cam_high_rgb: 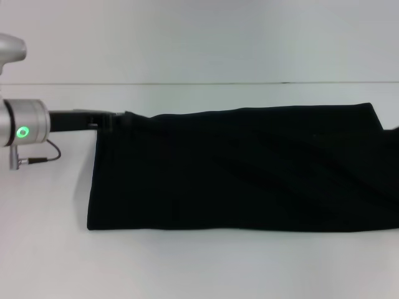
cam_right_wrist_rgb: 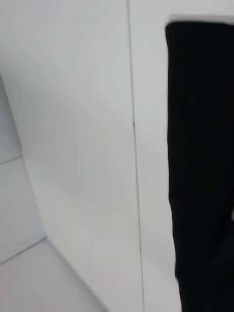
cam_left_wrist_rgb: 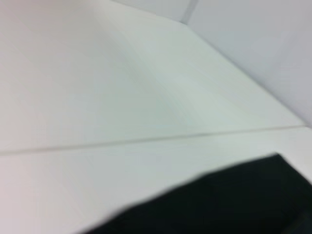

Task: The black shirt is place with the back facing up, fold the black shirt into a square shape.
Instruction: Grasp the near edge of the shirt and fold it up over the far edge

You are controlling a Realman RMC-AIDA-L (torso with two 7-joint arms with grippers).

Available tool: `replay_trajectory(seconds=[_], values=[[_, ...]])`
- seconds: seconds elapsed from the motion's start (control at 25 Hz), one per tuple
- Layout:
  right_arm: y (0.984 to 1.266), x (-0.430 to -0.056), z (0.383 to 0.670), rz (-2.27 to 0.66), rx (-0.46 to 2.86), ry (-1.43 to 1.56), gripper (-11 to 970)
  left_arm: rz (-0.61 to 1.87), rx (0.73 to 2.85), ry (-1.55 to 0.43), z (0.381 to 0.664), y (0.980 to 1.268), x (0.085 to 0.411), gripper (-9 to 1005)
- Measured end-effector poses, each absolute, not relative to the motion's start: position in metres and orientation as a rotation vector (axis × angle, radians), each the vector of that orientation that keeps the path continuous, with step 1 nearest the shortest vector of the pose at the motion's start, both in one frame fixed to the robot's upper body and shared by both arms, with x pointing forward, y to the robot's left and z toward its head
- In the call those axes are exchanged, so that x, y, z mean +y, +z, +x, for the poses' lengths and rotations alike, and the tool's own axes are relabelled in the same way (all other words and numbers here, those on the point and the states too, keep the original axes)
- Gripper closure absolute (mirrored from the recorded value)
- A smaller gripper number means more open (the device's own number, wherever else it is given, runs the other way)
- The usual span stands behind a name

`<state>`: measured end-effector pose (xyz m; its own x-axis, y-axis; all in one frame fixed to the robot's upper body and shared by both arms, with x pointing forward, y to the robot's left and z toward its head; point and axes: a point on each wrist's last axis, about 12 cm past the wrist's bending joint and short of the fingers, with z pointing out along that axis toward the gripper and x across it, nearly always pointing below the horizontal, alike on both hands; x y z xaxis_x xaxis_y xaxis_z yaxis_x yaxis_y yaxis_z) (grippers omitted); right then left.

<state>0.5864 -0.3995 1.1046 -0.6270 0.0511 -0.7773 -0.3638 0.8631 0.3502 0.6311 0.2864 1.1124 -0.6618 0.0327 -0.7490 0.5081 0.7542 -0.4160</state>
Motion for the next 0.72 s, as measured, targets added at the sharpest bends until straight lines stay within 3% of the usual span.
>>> replay_trajectory(seconds=[0.32,0.72], values=[[1.097,-0.360,0.641,-0.217,2.211,0.395,869,0.371,2.211,-0.508,0.659,1.101,0.268,985],[1.126,-0.336,0.678,-0.247,2.134,0.306,855,0.391,2.177,-0.423,0.673,1.111,0.255,985]])
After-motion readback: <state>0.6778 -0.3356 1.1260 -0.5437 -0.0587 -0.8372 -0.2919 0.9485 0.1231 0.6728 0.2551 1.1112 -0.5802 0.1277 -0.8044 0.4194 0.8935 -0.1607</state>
